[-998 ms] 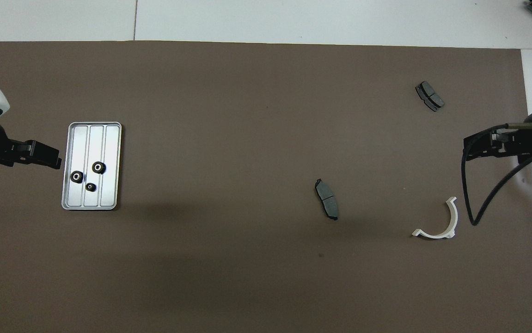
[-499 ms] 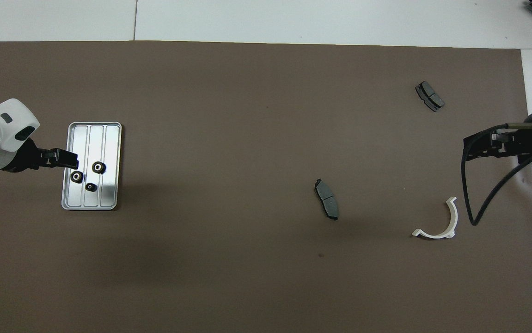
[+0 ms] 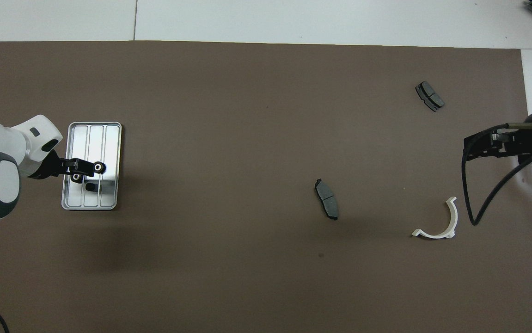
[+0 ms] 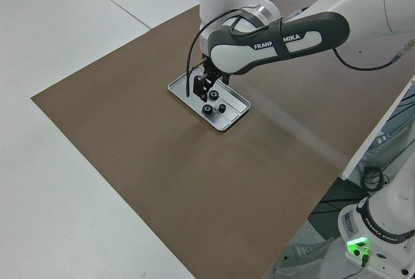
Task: Place bearing gear from tray to pile
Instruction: 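Lower the left gripper and close it on the black gear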
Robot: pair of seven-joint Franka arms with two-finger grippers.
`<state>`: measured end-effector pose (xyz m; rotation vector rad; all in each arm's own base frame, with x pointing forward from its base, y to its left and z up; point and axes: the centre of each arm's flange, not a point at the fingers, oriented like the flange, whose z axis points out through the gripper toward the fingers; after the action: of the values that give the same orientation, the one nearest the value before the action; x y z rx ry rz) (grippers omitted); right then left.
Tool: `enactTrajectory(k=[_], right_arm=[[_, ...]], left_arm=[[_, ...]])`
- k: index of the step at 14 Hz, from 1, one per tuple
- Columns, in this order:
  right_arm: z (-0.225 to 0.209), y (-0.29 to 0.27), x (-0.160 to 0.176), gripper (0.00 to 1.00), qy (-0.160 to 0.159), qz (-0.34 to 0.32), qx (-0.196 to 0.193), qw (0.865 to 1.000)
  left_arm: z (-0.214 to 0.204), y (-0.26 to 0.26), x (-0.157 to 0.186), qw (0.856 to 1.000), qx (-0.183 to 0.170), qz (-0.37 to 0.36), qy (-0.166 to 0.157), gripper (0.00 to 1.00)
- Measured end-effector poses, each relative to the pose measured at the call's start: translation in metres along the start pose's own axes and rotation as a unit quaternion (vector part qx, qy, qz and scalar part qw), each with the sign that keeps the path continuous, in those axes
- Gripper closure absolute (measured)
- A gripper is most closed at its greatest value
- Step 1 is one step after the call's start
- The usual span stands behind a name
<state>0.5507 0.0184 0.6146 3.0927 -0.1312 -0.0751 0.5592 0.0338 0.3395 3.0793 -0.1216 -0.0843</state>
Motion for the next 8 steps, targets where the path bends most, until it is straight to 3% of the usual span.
enactTrajectory(k=[4,8], right_arm=[[0.0,0.0,0.0,0.0,0.0,0.0,0.0,1.0],[0.0,0.0,0.0,0.0,0.0,0.0,0.0,1.0]], left_arm=[[0.017,0.006,-0.01,1.0,-0.002,0.004,-0.017,0.0],[0.034,0.013,-0.02,0.999,-0.004,0.0,-0.035,0.08]])
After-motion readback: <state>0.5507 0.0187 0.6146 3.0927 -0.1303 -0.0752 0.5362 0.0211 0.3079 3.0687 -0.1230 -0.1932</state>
